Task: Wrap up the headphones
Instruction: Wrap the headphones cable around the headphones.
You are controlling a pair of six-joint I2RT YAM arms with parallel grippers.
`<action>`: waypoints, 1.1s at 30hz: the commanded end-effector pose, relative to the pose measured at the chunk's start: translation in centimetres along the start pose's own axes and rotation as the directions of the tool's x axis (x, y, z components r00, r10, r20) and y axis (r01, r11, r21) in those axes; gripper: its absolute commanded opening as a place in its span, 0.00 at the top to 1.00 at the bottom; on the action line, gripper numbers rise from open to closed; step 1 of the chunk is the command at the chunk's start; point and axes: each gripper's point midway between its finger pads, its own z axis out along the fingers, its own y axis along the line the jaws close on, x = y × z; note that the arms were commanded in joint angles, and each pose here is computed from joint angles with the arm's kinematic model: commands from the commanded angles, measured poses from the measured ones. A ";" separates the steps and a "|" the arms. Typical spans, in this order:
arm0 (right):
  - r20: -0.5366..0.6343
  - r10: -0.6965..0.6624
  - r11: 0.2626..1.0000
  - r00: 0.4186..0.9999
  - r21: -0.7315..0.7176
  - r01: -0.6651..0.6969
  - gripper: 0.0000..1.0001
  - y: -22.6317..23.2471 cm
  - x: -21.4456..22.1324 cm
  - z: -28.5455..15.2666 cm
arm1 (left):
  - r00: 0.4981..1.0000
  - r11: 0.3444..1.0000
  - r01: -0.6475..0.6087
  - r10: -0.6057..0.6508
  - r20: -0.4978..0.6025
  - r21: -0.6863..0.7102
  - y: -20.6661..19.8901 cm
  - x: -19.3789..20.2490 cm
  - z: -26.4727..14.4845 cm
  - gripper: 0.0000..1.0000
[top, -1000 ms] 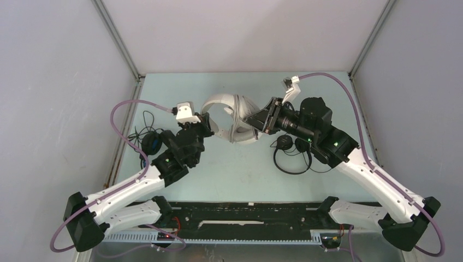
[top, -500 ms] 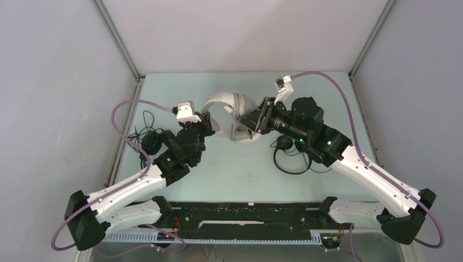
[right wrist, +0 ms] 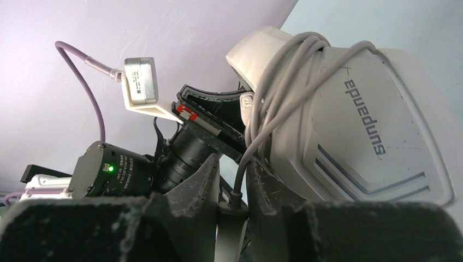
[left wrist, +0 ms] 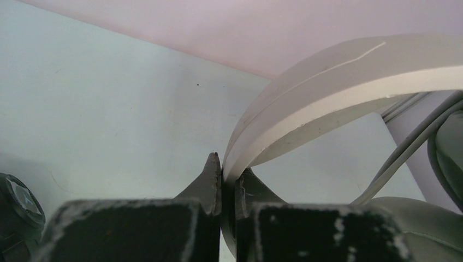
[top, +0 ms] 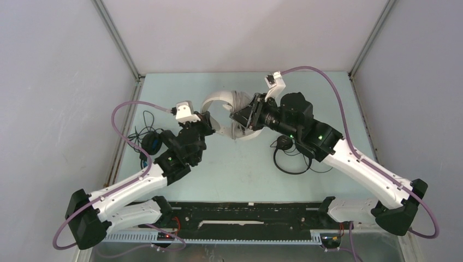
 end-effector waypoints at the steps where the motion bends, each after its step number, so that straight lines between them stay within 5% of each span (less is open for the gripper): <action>1: -0.003 -0.026 1.000 1.000 0.005 0.026 0.72 1.1 -0.3 -1.0 | 0.970 0.976 0.219 -0.217 0.111 -0.003 -0.1 -3.5 0.0 1.00; 26: -0.104 -0.065 0.998 0.992 -0.004 0.065 0.56 1.6 1.9 -5.4 | 0.963 0.971 0.240 -0.239 0.129 0.009 0.0 -4.8 -0.5 1.00; 33: 0.053 -0.111 0.994 0.992 0.014 0.111 0.60 2.3 -1.6 -6.8 | 0.968 0.975 0.223 -0.221 0.121 0.003 0.3 -4.4 -0.5 1.00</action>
